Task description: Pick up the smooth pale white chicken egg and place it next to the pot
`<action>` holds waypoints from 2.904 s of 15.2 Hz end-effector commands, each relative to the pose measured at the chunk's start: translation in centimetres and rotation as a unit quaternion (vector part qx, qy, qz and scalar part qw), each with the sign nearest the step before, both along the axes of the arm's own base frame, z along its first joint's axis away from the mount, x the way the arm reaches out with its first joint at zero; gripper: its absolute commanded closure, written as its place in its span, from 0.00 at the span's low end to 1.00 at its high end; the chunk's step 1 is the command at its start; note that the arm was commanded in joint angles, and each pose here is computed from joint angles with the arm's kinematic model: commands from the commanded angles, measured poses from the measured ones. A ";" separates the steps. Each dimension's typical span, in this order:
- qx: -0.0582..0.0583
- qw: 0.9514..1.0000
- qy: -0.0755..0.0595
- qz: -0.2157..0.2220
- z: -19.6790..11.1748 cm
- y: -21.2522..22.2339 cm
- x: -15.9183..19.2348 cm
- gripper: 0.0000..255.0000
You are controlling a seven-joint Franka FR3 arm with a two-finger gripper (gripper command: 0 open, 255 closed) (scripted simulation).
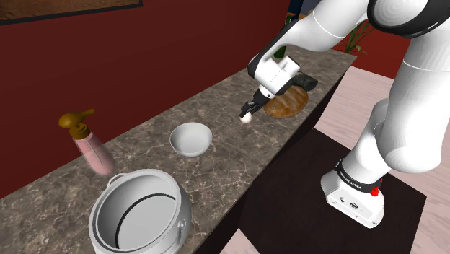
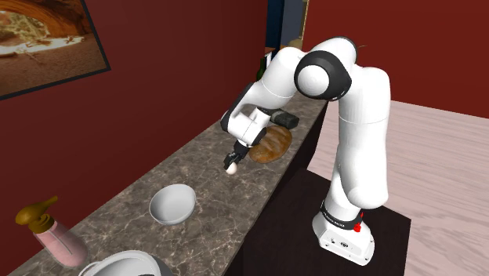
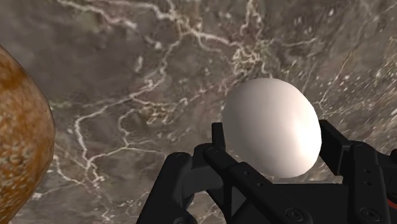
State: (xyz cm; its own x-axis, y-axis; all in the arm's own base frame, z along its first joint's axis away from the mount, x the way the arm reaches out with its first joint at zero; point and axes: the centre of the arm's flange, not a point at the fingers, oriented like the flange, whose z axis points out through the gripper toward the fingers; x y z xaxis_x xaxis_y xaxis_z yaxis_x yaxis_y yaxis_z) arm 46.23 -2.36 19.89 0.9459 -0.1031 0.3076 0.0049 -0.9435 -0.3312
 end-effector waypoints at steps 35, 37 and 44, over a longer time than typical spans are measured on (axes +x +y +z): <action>0.000 1.000 0.001 0.000 13.7 0.0 0.0 1.00; 0.000 1.000 0.001 0.000 14.7 0.0 0.0 1.00; 0.000 1.000 0.001 0.000 18.4 0.0 0.0 1.00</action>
